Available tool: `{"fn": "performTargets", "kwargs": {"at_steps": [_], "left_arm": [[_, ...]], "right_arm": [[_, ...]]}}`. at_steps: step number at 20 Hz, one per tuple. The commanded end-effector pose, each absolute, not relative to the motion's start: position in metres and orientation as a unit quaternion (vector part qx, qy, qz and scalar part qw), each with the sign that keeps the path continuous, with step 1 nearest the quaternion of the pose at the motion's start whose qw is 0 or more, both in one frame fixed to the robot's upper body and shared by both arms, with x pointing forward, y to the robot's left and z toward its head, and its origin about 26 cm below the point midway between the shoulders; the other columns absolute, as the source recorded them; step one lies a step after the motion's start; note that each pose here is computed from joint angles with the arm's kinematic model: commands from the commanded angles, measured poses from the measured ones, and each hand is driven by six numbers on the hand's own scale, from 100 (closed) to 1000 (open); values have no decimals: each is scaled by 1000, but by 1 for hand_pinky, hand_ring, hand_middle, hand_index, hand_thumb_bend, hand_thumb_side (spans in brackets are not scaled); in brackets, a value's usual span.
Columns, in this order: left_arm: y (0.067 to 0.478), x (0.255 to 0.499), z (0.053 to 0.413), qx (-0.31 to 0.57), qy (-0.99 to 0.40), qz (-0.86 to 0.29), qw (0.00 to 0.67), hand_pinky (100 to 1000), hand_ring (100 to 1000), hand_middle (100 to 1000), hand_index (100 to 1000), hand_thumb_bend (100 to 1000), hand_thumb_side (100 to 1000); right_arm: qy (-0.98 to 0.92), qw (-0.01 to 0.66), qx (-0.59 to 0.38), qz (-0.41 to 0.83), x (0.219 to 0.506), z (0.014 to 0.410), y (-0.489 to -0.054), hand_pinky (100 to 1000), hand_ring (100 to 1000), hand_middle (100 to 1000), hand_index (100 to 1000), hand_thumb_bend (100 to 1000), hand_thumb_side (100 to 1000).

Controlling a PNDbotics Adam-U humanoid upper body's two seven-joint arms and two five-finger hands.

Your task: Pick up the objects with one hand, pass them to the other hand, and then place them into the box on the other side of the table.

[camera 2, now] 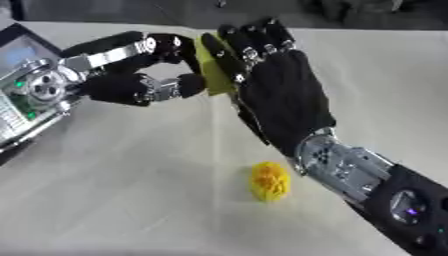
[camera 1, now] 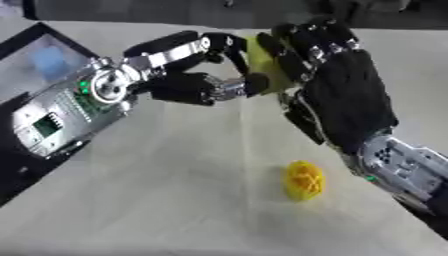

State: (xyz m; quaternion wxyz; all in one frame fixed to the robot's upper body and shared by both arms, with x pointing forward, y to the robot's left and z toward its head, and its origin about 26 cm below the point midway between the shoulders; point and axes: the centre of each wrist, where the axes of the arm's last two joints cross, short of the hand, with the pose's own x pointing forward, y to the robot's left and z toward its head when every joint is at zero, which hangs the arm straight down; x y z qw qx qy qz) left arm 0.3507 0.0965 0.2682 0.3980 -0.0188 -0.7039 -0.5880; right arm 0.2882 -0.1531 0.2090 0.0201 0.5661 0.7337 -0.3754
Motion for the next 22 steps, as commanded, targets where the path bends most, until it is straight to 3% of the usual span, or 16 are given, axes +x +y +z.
{"fn": "performTargets", "kwargs": {"at_steps": [1,17,21,22], "left_arm": [[94,349,278,-15,-706,-597,381,1000,1000,711,916,413,737],[62,356,277,31,-729,-565,384,1000,1000,655,872,353,665],[57,357,275,33,-732,-556,391,1000,1000,624,860,287,654],[57,358,274,34,-732,-554,395,994,1000,604,849,203,651]], "right_arm": [[732,37,572,-368,287,219,-156,671,626,542,594,129,100],[743,50,551,-376,285,215,-151,693,628,543,590,129,100],[745,52,549,-376,285,214,-152,700,630,544,590,131,100],[745,53,549,-376,285,214,-152,704,632,544,590,133,100]]}}
